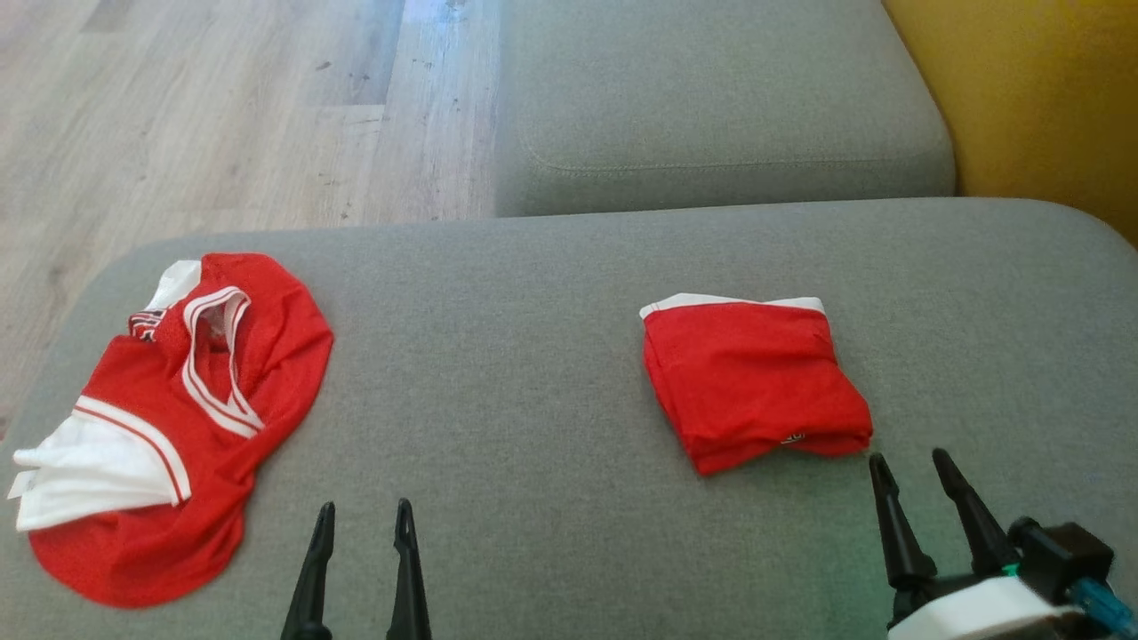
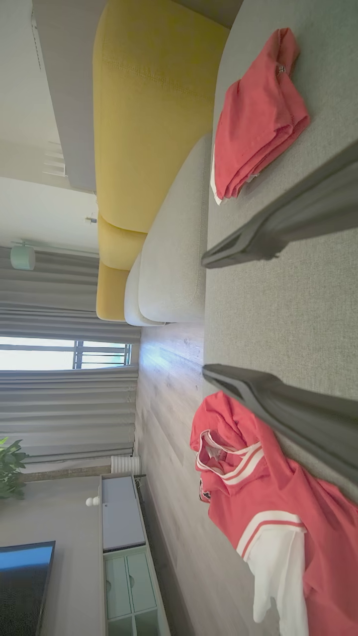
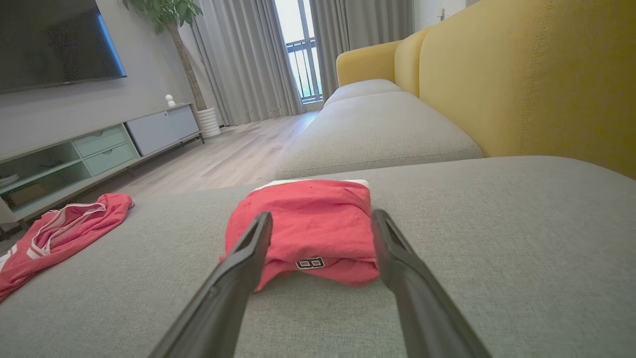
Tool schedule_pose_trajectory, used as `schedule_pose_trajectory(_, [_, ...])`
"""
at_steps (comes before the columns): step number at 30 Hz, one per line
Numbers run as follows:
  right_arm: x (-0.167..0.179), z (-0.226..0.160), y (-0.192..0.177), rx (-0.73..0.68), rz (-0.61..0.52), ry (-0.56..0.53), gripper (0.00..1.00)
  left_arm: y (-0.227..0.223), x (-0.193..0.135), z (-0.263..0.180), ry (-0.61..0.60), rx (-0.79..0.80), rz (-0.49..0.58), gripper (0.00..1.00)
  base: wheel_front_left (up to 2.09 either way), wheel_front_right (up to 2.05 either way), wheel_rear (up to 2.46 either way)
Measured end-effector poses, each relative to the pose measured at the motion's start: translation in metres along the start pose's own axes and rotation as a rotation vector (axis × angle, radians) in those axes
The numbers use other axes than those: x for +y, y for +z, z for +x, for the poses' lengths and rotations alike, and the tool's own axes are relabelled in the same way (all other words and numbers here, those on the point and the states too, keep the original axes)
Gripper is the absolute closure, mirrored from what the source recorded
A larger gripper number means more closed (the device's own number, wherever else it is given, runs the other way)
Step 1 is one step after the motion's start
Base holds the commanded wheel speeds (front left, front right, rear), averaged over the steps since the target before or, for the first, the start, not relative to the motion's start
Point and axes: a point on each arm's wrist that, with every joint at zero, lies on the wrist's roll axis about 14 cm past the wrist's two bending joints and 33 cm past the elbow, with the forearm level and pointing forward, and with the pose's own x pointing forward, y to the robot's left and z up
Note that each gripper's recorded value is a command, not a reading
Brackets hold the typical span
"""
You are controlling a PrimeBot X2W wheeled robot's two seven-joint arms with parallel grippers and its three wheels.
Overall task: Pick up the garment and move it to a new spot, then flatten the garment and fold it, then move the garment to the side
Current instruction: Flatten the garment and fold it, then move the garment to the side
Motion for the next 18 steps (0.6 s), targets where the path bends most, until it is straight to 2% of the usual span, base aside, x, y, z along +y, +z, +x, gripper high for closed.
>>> schedule_pose_trajectory(18, [0.003,-0.002,-0.001,-0.005,0.008,-0.008,0.00,-0.016,0.005,-0.007,0.006,0.050,0.025,0.00,0.00,0.00,0.00])
